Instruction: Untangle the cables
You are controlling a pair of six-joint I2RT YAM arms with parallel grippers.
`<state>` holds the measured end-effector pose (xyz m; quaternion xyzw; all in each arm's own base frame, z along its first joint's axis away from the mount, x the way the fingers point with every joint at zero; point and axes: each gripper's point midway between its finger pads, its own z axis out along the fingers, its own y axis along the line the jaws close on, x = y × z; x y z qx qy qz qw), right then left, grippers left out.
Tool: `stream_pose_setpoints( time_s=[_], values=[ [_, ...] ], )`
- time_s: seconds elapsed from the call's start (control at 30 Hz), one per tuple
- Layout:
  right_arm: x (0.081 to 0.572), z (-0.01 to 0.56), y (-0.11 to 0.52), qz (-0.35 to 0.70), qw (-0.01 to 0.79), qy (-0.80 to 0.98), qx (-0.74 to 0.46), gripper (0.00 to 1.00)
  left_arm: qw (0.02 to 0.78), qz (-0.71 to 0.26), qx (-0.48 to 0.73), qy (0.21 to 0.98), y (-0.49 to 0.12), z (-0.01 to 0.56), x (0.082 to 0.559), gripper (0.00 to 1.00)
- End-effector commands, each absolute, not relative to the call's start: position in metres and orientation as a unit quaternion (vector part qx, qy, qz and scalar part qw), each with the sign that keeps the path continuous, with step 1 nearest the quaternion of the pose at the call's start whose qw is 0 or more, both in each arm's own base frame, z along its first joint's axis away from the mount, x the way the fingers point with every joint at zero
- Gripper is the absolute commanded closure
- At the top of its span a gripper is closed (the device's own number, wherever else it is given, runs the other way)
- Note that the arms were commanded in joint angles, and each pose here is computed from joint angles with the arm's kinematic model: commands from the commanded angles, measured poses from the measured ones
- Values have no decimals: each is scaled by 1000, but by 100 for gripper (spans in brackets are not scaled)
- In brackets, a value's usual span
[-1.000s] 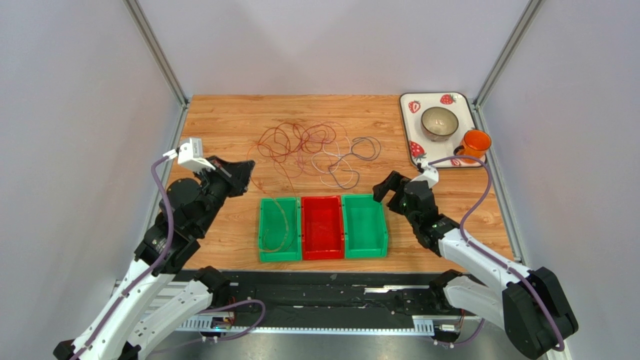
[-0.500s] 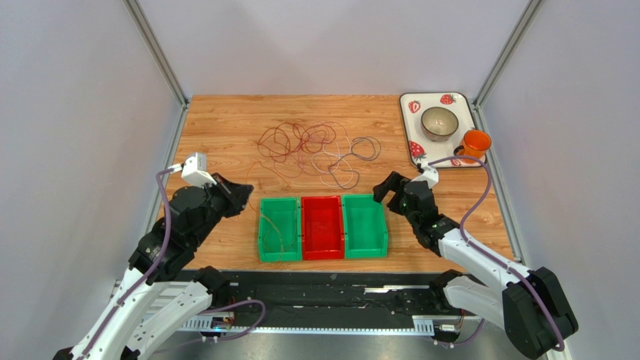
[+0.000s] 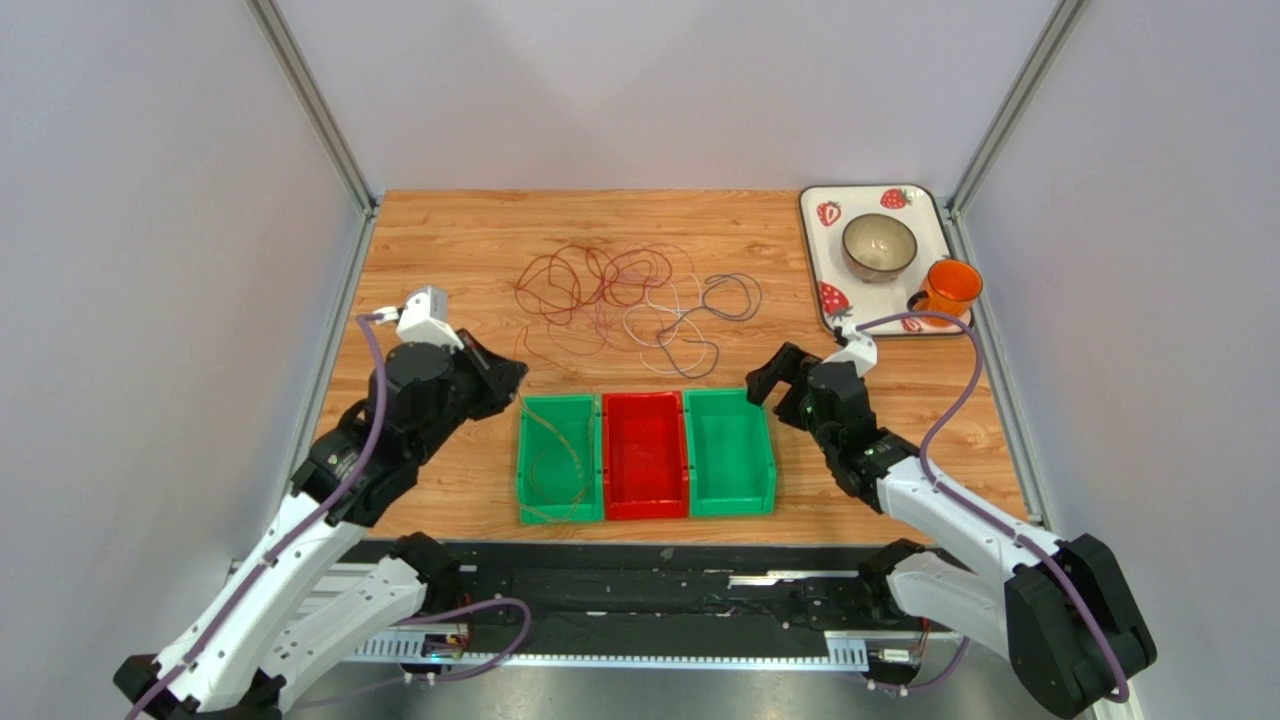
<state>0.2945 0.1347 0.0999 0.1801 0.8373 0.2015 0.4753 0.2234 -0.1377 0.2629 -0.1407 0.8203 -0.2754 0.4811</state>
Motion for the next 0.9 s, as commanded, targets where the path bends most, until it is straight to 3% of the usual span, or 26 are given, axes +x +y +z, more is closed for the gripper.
stream_pose_setpoints(
  time_s=[0.0, 0.43, 0.87],
  values=[
    [305, 121, 136, 212, 495, 821, 189, 4, 514, -263, -149, 803, -144, 273, 253, 100],
    [306, 121, 137, 213, 495, 821, 188, 4, 592, -142, -195, 769, -120, 237, 287, 100],
    [307, 121, 137, 213, 495, 822, 187, 4, 646, 28, -136, 750, -155, 242, 286, 100]
  ],
)
